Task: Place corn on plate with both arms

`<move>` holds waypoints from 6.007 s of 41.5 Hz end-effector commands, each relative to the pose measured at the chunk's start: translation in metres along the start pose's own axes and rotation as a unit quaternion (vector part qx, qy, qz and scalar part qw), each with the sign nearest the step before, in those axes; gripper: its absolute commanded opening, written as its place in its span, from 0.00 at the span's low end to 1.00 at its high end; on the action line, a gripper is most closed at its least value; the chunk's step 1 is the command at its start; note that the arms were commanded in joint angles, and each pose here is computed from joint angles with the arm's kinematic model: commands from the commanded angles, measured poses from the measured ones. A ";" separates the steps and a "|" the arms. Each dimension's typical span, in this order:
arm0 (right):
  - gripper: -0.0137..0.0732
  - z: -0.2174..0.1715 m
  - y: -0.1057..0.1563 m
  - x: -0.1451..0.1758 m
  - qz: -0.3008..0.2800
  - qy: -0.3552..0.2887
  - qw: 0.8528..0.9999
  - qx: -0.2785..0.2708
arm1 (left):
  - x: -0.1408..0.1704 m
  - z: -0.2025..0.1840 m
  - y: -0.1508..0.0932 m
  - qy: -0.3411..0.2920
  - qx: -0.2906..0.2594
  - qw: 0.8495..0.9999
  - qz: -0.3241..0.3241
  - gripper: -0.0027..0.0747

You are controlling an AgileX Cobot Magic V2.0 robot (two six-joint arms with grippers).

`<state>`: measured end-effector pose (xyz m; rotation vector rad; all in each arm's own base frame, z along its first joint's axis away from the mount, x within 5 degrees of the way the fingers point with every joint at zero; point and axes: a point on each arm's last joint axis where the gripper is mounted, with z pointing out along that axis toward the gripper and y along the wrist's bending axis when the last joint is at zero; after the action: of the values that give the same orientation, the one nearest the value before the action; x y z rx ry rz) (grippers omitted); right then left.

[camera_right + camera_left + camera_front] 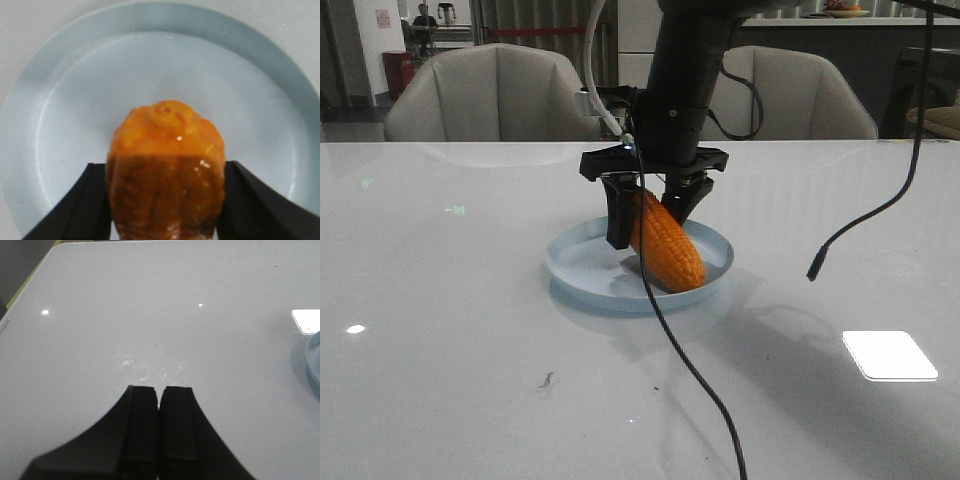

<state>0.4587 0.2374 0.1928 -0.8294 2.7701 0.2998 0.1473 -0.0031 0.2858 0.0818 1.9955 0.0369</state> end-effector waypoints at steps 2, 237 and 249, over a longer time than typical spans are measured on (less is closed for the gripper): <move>0.72 -0.046 0.009 -0.005 -0.006 -0.035 0.999 -0.009 | -0.016 -0.004 0.001 -0.053 -0.001 0.999 -0.004 0.15; 0.88 -0.267 0.009 0.367 0.197 -0.373 0.862 0.280 | 0.110 -0.051 -0.007 -0.279 -0.007 0.960 -0.013 0.15; 0.88 -0.267 0.009 0.367 0.197 -0.373 0.862 0.280 | 0.110 -0.050 -0.007 -0.279 -0.005 0.960 -0.023 0.15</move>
<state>0.1094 -0.0121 0.3313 0.0275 2.1567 -0.1030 0.0560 -0.0018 0.2111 0.0476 1.4844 0.0005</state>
